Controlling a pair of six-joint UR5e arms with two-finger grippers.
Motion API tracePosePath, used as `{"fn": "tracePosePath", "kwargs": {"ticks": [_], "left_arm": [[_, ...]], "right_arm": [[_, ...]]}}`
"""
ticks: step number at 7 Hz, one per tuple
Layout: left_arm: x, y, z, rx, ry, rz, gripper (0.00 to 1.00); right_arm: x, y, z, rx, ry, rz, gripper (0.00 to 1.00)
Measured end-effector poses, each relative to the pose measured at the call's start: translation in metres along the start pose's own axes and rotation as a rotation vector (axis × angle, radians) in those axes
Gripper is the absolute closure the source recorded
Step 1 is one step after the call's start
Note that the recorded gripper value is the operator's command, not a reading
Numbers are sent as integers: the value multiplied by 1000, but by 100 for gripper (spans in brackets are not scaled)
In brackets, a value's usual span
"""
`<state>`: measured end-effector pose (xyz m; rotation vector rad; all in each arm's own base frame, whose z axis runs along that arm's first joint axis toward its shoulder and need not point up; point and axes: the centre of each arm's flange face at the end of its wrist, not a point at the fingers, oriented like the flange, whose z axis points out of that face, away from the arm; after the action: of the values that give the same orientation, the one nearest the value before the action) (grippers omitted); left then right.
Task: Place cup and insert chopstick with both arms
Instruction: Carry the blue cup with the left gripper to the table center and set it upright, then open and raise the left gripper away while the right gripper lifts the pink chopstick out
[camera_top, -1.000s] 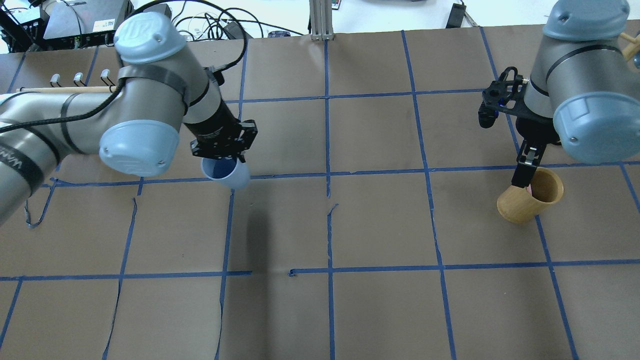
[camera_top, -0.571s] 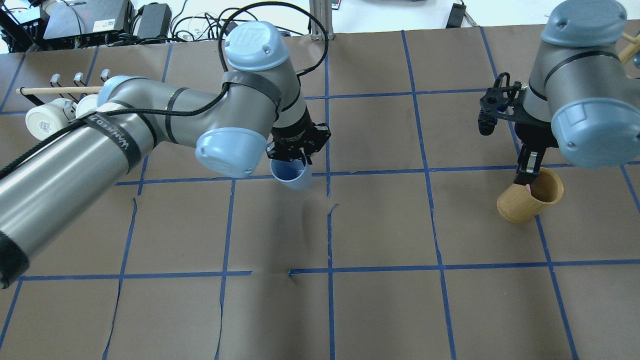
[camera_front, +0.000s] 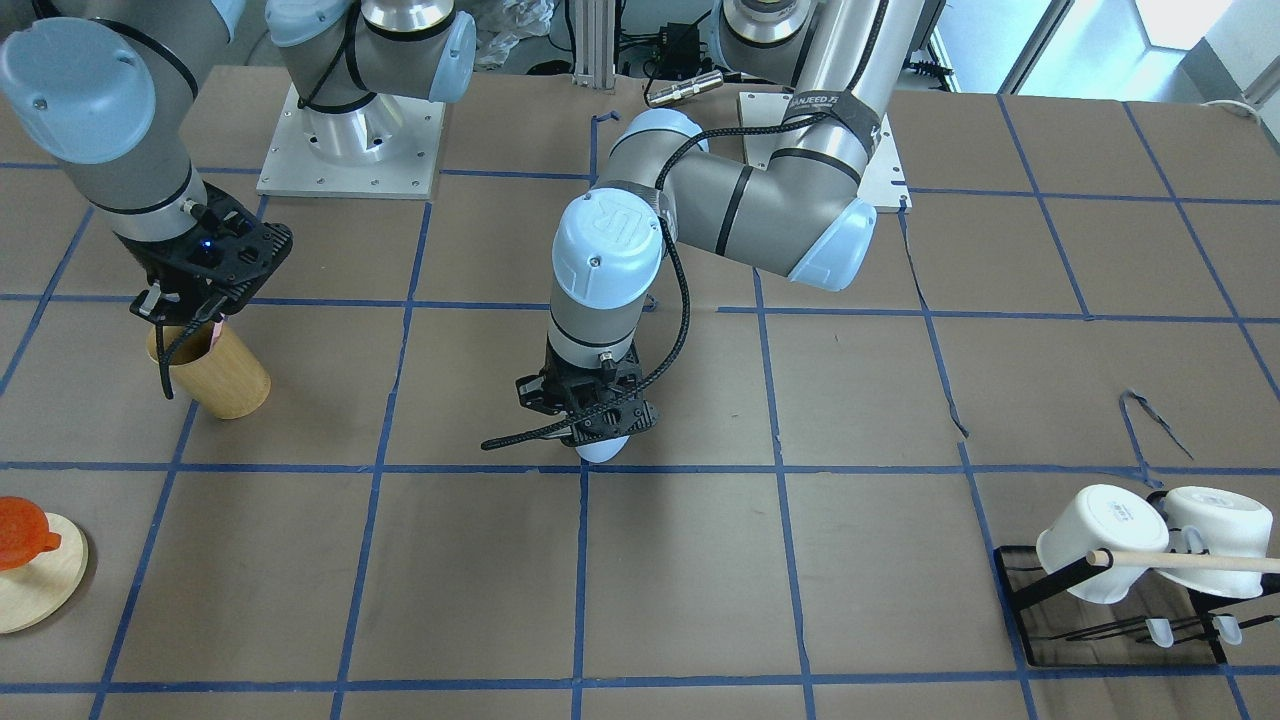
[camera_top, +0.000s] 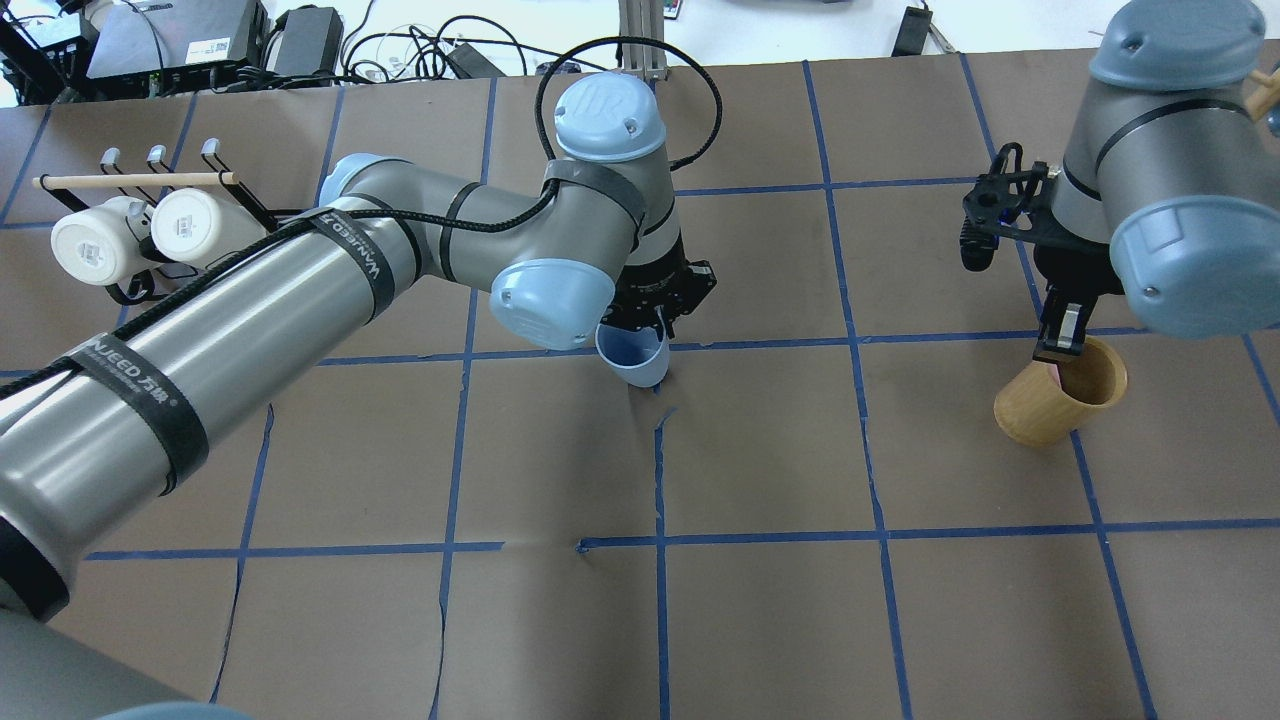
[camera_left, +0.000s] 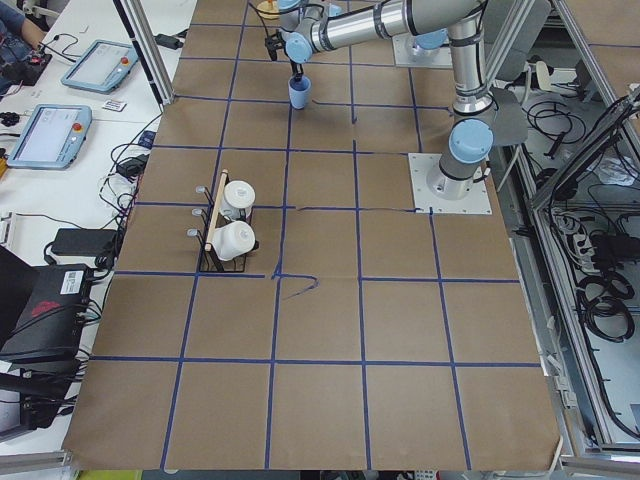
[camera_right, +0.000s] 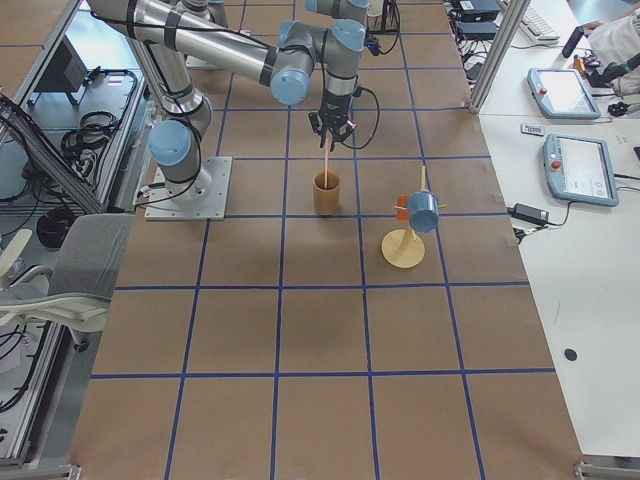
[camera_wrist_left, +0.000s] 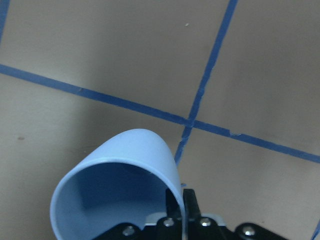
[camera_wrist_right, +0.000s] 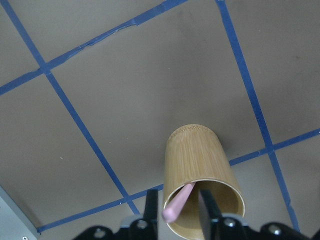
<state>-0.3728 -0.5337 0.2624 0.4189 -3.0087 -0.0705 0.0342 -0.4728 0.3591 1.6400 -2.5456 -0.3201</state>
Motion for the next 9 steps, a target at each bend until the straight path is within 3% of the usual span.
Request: {"fn": "tracePosePath", "kwargs": {"ticks": [1,3,5,6,7,9], "left_arm": [[4,-3,-1,15,12,3,0],[8,-5,-14,44,31,9,0],[9,0,-50,93,60,37,0],[-2,4,-78,126,30,64,0],[-23,8,-105,138,-39,83,0],[-80,14,-157,107,-120,152,0]], "right_arm": [[-1,0,-1,1,2,1,85],[-1,1,-3,0,5,1,89],[0,2,-6,2,12,0,89],[2,2,-12,5,25,2,90],[5,3,-20,8,40,1,90],[10,5,-32,16,62,-12,91]]}}
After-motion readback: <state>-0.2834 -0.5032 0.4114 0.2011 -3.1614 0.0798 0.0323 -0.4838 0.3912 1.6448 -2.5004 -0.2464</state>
